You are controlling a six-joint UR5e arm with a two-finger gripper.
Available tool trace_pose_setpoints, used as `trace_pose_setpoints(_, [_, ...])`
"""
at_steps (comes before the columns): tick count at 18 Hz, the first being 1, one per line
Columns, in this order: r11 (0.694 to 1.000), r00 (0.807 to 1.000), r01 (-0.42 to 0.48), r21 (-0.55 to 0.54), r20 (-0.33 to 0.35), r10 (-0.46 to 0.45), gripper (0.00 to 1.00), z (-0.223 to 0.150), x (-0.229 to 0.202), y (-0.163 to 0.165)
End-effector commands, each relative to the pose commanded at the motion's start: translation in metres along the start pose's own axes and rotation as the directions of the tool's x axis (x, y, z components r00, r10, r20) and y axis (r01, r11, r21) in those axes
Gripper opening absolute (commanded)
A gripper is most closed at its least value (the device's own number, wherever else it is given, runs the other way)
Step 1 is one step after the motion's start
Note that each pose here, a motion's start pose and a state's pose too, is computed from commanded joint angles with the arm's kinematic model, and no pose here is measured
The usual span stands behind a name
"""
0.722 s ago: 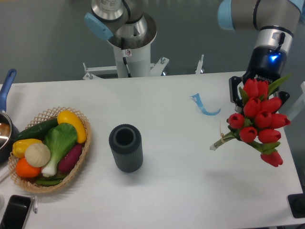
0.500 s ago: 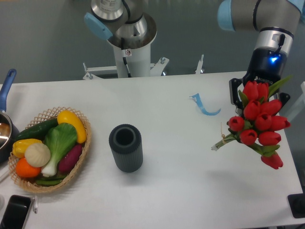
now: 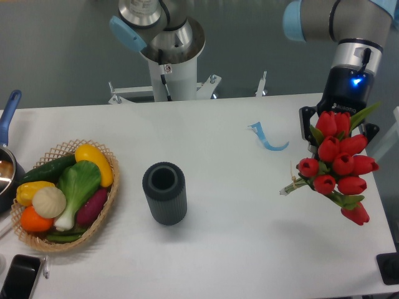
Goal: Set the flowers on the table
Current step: 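Hold the red tulip bunch in the gripper beside the table, then carry the tulips toward the dark cup and lower them to the table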
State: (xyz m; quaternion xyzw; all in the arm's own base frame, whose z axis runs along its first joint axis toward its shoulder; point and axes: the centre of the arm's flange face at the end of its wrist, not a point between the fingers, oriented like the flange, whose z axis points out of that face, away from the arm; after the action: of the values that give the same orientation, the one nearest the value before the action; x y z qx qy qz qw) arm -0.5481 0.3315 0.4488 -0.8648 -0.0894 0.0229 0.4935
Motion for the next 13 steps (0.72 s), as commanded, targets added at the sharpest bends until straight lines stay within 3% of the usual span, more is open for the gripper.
trace_pose_setpoints(13, [0.989, 0.995, -0.055, -0.135, 0.08, 0.067, 0.44, 0.01, 0.008, -0.001])
